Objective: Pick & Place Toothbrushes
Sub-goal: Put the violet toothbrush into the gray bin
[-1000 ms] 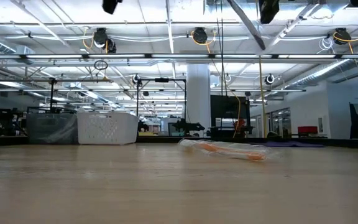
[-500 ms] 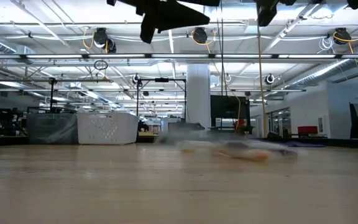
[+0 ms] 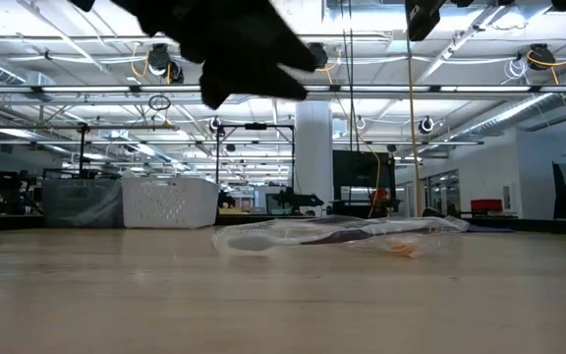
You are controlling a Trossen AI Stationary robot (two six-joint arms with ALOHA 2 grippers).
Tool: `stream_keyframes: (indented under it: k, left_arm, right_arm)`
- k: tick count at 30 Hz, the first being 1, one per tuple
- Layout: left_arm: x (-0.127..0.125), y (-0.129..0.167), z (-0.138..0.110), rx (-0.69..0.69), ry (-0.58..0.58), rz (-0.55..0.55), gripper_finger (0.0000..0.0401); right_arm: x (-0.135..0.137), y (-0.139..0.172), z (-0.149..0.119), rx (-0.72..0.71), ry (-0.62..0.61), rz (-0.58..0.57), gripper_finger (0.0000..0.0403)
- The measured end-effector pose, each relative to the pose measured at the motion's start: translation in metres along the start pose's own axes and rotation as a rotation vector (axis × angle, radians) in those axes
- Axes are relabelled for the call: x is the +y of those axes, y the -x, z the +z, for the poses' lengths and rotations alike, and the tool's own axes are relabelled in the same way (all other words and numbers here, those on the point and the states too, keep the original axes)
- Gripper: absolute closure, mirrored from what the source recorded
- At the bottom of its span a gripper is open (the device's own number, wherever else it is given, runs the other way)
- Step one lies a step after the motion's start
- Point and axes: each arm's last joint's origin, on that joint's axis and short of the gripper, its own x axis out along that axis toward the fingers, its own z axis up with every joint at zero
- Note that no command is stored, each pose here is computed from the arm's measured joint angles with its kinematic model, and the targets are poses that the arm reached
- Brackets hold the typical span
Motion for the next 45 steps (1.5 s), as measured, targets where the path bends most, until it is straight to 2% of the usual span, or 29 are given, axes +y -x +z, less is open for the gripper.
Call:
stream_keyframes:
  k: [5,10,14,17,21,26,30,35,38,42,45]
  left_arm:
    - [0.000,-0.003,-0.012,0.085,0.018,0.020,0.0226]
    - [0.004,-0.010,-0.019,0.103,0.006,0.049,0.0226]
    - [0.006,-0.010,-0.020,0.125,0.008,0.068,0.0226]
    - [0.005,-0.010,-0.020,0.118,0.016,0.065,0.0226]
    - [0.005,-0.010,-0.020,0.117,0.016,0.063,0.0226]
    - [0.005,-0.010,-0.019,0.111,0.015,0.061,0.0226]
    - [0.005,-0.010,-0.019,0.110,0.018,0.061,0.0226]
    - [0.005,-0.010,-0.019,0.111,0.014,0.061,0.0226]
    - [0.005,-0.010,-0.020,0.116,0.013,0.064,0.0226]
    - [0.005,-0.010,-0.020,0.116,0.014,0.064,0.0226]
    - [0.005,-0.010,-0.020,0.115,0.014,0.064,0.0226]
  right_arm:
    - [0.000,0.000,0.000,0.001,0.000,-0.001,0.0403]
    - [-0.001,0.000,-0.004,0.046,-0.027,0.003,0.0400]
    - [-0.005,0.001,-0.024,0.251,-0.039,0.070,0.0401]
    - [-0.009,0.005,-0.037,0.397,-0.015,0.069,0.0402]
    - [-0.011,0.007,-0.051,0.527,-0.050,0.039,0.0393]
    - [-0.007,0.000,-0.069,0.613,-0.069,0.095,0.0343]
    - [-0.009,-0.007,-0.090,0.693,-0.037,0.073,0.0288]
    - [-0.020,-0.014,-0.105,0.739,-0.056,0.018,0.0237]
    - [-0.025,-0.017,-0.109,0.747,-0.064,0.001,0.0216]
    - [-0.024,-0.020,-0.115,0.767,-0.118,0.055,0.0199]
    - [-0.023,-0.020,-0.116,0.775,-0.114,0.060,0.0193]
